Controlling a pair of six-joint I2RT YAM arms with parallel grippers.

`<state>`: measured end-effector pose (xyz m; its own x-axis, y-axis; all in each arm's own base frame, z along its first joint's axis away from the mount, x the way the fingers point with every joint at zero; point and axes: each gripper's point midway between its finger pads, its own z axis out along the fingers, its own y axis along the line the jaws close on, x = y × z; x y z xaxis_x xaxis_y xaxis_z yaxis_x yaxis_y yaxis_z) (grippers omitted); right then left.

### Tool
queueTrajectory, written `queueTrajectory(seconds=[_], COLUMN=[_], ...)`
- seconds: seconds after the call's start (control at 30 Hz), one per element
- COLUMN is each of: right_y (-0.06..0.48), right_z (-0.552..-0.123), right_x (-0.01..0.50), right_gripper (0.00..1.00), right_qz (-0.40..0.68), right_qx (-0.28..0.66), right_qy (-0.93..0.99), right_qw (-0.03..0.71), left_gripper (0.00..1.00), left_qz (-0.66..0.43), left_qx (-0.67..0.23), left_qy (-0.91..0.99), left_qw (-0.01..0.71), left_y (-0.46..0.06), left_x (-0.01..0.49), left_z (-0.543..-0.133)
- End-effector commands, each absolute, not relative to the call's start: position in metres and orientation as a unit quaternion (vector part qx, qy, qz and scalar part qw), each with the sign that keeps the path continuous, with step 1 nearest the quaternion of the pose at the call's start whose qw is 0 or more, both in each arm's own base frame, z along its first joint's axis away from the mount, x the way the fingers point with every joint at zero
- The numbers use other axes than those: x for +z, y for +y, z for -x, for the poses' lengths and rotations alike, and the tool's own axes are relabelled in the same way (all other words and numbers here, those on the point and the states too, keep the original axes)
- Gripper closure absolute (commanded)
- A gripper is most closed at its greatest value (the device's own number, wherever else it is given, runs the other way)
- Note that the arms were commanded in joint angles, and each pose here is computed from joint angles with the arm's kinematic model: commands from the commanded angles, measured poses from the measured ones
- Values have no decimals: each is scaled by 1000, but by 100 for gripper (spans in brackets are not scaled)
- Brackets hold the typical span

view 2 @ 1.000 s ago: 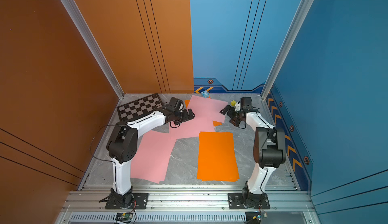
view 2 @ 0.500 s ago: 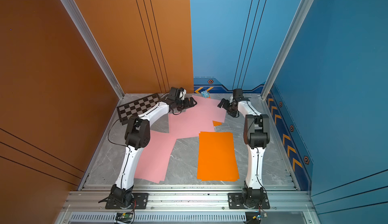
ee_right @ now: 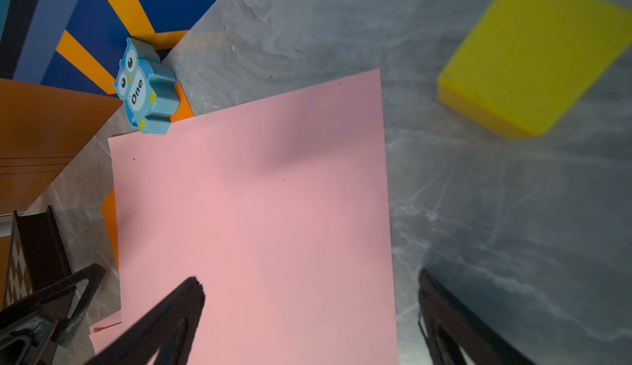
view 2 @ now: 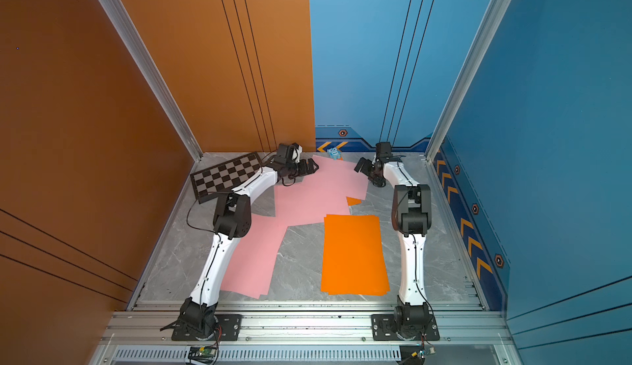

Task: Sort the scattered colored papers by color
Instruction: Pick up the colored paper.

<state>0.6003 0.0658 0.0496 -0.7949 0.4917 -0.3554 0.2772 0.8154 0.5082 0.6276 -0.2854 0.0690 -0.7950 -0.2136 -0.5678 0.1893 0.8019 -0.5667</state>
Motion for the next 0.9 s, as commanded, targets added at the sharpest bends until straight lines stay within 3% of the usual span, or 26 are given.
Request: queueTrajectory(seconds=[0.0, 0.53, 0.87], right_y=[67, 112, 129], right_z=[-592, -582, -591], right_x=[24, 6, 39], right_gripper=[0, 0, 0], right_qz=[-225, -203, -206], right_qx=[215, 268, 343], right_qy=[927, 929, 901], right_qw=[210, 157, 168], left_gripper=[2, 2, 2], left_qz=[25, 51, 60], left_qx=[-314, -384, -436], left_qy=[894, 886, 866], left_qw=[319, 254, 237], left_y=[-278, -299, -300], left_x=[53, 31, 42], left_z=[-638, -626, -626])
